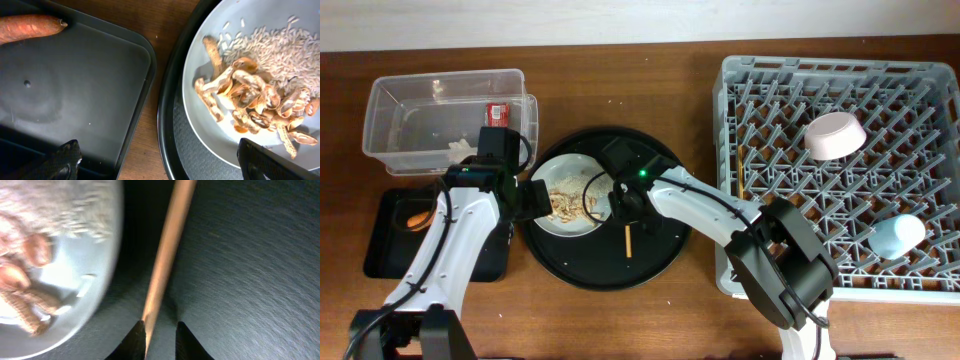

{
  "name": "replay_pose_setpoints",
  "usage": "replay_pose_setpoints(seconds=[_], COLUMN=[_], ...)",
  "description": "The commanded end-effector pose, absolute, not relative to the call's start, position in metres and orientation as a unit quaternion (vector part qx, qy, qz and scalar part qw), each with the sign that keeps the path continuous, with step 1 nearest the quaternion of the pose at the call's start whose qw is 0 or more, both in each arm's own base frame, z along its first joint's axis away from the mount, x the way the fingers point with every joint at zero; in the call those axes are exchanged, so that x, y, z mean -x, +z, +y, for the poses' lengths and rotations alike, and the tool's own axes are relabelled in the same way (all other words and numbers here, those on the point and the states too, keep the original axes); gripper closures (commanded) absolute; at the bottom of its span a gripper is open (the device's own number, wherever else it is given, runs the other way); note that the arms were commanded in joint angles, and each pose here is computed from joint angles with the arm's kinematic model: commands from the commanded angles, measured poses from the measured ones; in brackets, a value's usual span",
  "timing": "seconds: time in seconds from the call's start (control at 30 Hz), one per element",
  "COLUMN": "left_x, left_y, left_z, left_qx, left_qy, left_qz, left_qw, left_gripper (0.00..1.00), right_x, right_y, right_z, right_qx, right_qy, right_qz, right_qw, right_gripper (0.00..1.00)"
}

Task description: Sort waste into correct bins and load items into the dishwasher rack

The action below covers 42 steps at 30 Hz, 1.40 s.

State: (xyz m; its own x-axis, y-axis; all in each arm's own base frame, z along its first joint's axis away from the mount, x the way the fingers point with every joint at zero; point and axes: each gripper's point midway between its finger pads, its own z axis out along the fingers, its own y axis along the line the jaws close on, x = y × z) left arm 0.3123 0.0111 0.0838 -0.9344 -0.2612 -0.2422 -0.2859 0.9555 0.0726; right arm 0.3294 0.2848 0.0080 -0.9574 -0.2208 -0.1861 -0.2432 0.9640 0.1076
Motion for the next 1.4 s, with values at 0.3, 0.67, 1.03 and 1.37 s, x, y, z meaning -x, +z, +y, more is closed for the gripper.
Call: replay_pose_setpoints(seconds=[0.3, 0.67, 1.03, 1.37], left_x=[-0.313, -0.312, -0.312, -0.302], left_y=[0.089, 0.089, 0.089, 0.089], left_z=[0.014, 0.014, 0.014, 0.079], left_qx=[0.149, 0.149, 0.149, 0.256], left_qy=[0.055, 0.055, 0.055, 0.062], left_qz=[0.979, 0.979, 0.979, 0.958], left_qw=[0.125, 0.125, 0.125, 0.116], left_gripper=[0.01, 0.01, 0.01, 0.01], right_x=[-0.324, -0.341, -0.326, -0.319], right_y=[-0.016, 0.030, 0.017, -0.010], right_z=[0.248, 0.265, 0.296, 0.290], right_qx=[0.069, 0.071, 0.093, 0.069], right_qy=[0.007, 0.038, 0.046, 0.027], right_qz=[0.996, 0.993, 0.991, 0.995], right_qw=[0.052, 0.085, 0.090, 0.063], right_gripper=[0.74, 0.67, 0.66, 0.66])
